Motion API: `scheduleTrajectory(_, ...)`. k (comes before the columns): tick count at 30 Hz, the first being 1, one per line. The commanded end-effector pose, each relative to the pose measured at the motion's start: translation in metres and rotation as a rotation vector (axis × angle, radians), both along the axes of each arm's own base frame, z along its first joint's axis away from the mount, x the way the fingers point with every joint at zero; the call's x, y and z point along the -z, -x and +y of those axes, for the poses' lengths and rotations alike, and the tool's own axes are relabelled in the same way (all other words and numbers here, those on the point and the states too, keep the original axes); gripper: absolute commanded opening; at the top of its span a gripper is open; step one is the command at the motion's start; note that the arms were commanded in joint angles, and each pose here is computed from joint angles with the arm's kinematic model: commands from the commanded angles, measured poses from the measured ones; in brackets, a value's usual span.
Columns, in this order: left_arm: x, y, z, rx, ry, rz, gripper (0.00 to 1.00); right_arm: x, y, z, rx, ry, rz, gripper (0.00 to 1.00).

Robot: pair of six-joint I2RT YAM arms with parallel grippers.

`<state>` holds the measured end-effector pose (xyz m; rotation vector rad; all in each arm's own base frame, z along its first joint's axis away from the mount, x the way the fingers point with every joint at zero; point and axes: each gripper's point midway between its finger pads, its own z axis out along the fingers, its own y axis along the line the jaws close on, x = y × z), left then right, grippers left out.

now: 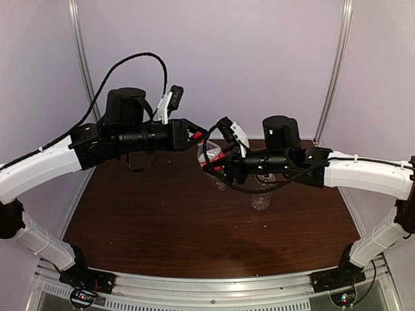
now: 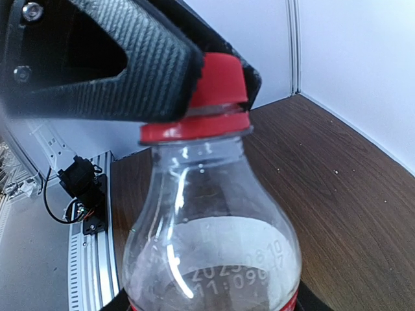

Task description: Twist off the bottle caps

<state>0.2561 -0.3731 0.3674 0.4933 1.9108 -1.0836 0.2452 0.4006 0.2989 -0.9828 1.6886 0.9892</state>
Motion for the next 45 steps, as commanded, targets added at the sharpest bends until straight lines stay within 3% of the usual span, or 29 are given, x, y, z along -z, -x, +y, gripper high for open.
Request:
scheduleTrajectory(1, -0.033, 0.005, 0.003, 0.026, 0.046, -0.118, 0.44, 0.002, -0.001, -0.004, 0.010, 0.016, 0.009, 0.24)
scheduleTrajectory(4, -0.039, 0.013, 0.009, 0.075, 0.046, -0.165, 0.62, 0.000, 0.007, -0.004, -0.037, 0.008, 0.010, 0.24)
scheduleTrajectory(10, -0.050, 0.033, 0.024, 0.192, 0.041, -0.259, 0.79, -0.004, 0.035, 0.001, -0.194, -0.027, 0.029, 0.27)
scheduleTrajectory(22, -0.068, 0.105, 0.025, 0.621, 0.074, -0.482, 0.84, -0.033, 0.088, 0.007, -0.525, -0.159, 0.081, 0.29)
scheduleTrajectory(31, -0.060, 0.110, 0.011, 0.748, 0.107, -0.482, 0.75, -0.044, 0.103, 0.006, -0.627, -0.206, 0.121, 0.29)
scheduleTrajectory(45, -0.047, 0.108, 0.003, 0.779, 0.127, -0.427, 0.38, -0.039, 0.102, 0.007, -0.623, -0.201, 0.134, 0.28)
